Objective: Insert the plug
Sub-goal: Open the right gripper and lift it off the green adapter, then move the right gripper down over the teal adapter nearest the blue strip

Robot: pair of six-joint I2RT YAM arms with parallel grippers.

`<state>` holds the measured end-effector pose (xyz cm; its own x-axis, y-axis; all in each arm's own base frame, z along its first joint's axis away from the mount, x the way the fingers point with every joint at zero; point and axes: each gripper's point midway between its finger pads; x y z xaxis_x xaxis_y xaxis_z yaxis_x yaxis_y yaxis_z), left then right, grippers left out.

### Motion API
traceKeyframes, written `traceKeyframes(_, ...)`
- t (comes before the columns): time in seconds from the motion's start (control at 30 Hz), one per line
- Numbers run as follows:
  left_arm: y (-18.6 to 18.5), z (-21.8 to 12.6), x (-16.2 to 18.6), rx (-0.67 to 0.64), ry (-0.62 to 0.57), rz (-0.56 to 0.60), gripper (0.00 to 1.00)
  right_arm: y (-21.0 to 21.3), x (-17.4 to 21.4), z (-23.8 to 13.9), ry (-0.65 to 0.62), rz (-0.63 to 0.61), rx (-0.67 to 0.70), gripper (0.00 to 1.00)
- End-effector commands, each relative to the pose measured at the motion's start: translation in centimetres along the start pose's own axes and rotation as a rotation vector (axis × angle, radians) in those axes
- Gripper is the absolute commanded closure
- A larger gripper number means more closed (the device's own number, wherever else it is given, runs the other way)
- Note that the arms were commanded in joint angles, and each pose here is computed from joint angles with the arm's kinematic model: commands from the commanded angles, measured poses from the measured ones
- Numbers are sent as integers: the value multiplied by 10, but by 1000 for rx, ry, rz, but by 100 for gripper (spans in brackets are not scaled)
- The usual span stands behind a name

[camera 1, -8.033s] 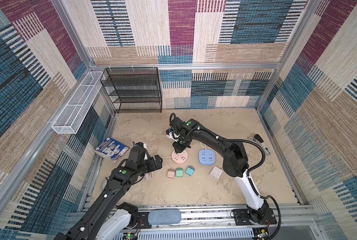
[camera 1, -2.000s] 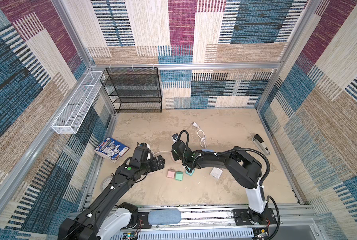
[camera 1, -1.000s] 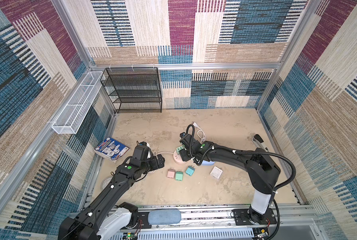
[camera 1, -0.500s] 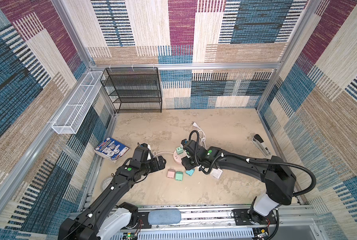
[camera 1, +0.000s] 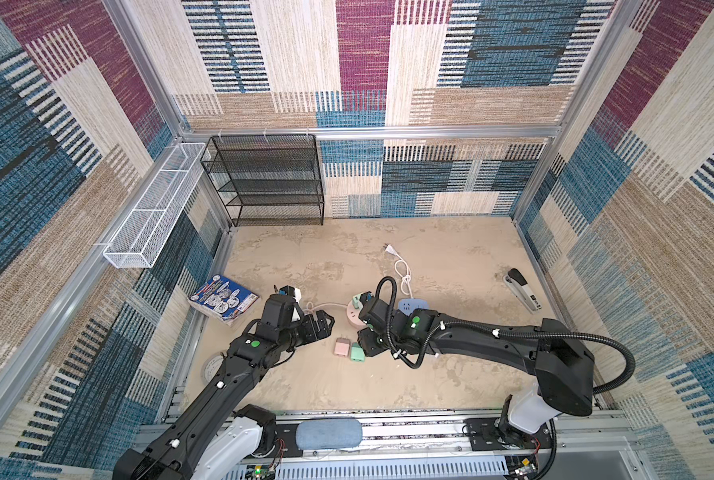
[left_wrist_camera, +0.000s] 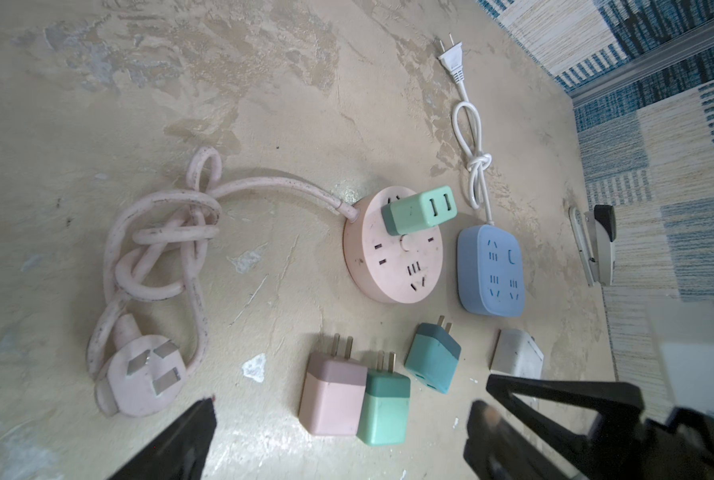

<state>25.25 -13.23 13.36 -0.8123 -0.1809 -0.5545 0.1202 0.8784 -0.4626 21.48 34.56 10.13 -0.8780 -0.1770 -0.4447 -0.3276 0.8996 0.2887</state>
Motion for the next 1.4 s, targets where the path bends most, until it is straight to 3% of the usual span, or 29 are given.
traceKeyframes(0.0,-10,-3,-6,35,0,-12,1,5,-5,-3,-30,50,-19,43)
traceKeyframes(0.37,-13,6,-10,54,3,8,1,-31,2,3,-40,27,138,43)
traceKeyframes(0.6,-10,20,-1,86,2,-28,1,-30,-1,4,-60,22,131,45)
traceKeyframes(0.97,-3,8,2,47,-20,-11,0,3,-3,11,-36,0,-4,48)
traceKeyframes(1.37,3,1,5,14,-26,-15,0,6,6,28,19,-15,21,49)
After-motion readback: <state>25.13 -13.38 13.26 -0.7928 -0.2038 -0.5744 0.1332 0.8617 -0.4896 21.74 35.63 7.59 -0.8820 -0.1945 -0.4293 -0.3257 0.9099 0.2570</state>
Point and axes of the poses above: each gripper's point midway between its finger pads, its own z axis out along the fingers, its own y axis along the line the jaws close on, x = y × z, and after that the axes turned 9 degrees about z, right-handed
